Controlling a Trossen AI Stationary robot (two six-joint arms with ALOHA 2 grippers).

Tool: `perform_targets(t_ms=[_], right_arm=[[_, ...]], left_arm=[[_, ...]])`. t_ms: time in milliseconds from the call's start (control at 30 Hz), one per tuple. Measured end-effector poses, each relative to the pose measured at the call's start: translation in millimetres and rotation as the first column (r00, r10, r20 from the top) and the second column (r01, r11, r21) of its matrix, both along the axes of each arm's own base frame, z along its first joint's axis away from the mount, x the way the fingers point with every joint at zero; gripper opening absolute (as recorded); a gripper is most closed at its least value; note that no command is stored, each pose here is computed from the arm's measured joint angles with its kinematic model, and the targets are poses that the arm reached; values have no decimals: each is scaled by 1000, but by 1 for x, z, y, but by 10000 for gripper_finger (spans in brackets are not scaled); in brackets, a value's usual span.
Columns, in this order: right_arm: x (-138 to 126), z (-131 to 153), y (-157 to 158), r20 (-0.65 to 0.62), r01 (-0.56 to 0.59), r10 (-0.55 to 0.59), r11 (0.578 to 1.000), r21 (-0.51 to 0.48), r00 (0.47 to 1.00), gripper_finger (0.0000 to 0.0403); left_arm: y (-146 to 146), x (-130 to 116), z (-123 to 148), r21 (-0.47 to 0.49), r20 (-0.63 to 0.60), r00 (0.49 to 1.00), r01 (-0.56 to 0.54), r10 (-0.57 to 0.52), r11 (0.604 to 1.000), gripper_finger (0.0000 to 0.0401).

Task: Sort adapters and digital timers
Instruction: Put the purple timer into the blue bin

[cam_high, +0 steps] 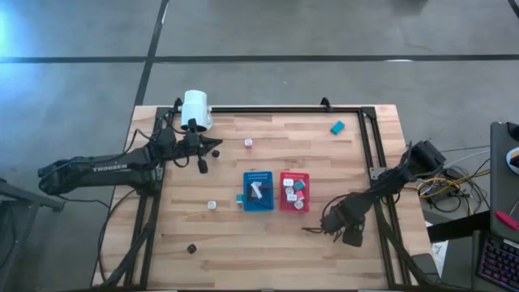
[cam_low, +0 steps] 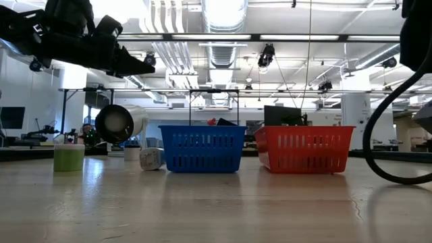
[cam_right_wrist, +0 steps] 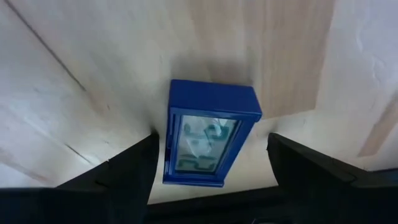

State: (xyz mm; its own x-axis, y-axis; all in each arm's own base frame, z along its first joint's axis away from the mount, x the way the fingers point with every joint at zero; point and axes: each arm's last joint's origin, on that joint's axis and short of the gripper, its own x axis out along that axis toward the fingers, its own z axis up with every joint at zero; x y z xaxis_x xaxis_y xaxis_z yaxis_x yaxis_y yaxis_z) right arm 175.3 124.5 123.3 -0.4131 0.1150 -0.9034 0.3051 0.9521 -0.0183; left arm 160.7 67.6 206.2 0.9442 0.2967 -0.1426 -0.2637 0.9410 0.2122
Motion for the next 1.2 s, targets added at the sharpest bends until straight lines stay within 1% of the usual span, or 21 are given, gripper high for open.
perform_targets(t_ms=[100, 200, 400, 500, 567, 633, 767, 833, 933, 967, 1067, 1200], right_arm=[[0, -1, 0, -2, -23, 23, 1000, 9, 1000, 280], [1, -2, 1, 11, -46, 46, 999, 24, 999, 247], [3, -3, 2, 44, -86, 83, 995, 58, 996, 136], [3, -1, 2, 58, -95, 91, 993, 65, 994, 133], [2, 3, 2, 92, -101, 94, 992, 73, 991, 133], [5, 9, 3, 168, -115, 101, 990, 80, 981, 133], [9, 31, 1, 322, -139, 116, 989, 48, 939, 131], [14, 47, 2, 427, -158, 128, 987, 35, 895, 131], [23, 72, 1, 574, -178, 144, 984, 3, 806, 131], [26, 80, 0, 621, -185, 155, 983, -16, 768, 131], [33, 104, -3, 740, -185, 209, 976, -116, 640, 131], [44, 132, -10, 856, -156, 286, 958, -241, 430, 131]], left_arm=[[0, 0, 0, 0, 0, 1000, -2, 2, 1000, 7], [0, 0, 0, 0, -1, 1000, -2, 2, 1000, 7], [0, 0, -1, -8, -5, 1000, -3, 3, 1000, 7], [0, 0, -1, -10, -5, 1000, -2, 2, 1000, 7], [0, 0, -1, -10, -5, 1000, -2, 2, 1000, 7], [0, 0, -1, -10, -5, 1000, -2, 2, 1000, 7], [0, 0, -1, -10, -5, 1000, -2, 1, 1000, 7], [0, 0, -1, -10, -5, 1000, -1, 1, 1000, 7], [0, 0, -1, -10, -5, 1000, 0, -1, 1000, 7], [0, 0, -1, -10, -5, 1000, 1, -1, 1000, 7], [0, 0, -1, -10, -4, 1000, 1, -1, 1000, 7], [0, 0, -1, -10, -4, 1000, 0, -1, 1000, 7]])
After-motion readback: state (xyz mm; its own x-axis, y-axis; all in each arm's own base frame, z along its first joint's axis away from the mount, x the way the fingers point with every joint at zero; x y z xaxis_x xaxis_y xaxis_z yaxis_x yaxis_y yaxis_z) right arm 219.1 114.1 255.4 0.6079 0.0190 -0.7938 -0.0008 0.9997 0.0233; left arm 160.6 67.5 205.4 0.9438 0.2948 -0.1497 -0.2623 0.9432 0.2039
